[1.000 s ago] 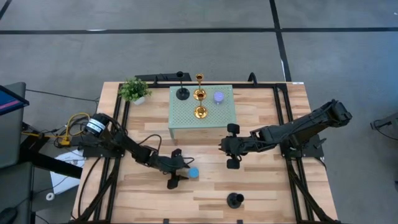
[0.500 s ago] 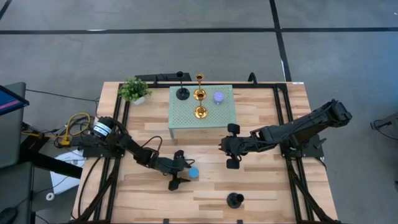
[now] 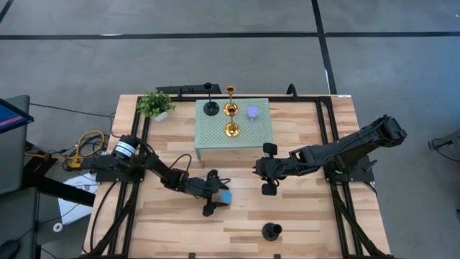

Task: Pick & Place candle stick holders
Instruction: Put the blue scented candle on the shelf

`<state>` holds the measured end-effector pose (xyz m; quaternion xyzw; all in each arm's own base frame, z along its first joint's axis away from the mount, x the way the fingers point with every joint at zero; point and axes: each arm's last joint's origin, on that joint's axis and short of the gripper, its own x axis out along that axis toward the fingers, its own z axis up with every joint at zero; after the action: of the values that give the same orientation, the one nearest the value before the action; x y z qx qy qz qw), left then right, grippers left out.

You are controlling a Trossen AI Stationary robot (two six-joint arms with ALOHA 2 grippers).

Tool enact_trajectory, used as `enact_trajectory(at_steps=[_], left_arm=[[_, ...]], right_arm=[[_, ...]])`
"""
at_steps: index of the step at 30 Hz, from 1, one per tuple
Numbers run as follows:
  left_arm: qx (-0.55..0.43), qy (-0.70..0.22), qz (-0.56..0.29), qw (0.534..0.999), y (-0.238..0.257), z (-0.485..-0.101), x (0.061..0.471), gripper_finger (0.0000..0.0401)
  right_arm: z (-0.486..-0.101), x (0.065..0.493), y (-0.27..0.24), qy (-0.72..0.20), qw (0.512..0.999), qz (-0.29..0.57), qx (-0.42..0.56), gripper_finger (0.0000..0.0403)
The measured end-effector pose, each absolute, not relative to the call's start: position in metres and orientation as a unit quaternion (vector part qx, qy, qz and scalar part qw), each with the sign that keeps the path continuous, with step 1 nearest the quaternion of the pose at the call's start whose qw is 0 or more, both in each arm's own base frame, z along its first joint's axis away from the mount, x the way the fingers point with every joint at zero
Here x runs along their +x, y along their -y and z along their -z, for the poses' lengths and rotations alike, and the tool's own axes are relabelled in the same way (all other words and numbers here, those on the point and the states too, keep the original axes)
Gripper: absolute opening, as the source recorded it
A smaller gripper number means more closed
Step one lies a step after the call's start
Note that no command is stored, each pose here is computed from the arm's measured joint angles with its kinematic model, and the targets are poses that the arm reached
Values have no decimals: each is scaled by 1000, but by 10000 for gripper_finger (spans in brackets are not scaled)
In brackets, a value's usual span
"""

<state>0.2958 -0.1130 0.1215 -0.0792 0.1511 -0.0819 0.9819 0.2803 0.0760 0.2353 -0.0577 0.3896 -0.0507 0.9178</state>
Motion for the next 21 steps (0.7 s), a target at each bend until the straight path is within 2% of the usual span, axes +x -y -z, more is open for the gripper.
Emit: enact_trajectory(at_steps=[11, 21], left_arm=[[-83, -153, 88, 981, 115, -117, 302, 319], [-88, -147, 95, 981, 116, -122, 301, 243]], right_arm=[[-235, 280, -76, -390, 918, 50, -58, 60], [-235, 280, -76, -390, 918, 50, -58, 60]])
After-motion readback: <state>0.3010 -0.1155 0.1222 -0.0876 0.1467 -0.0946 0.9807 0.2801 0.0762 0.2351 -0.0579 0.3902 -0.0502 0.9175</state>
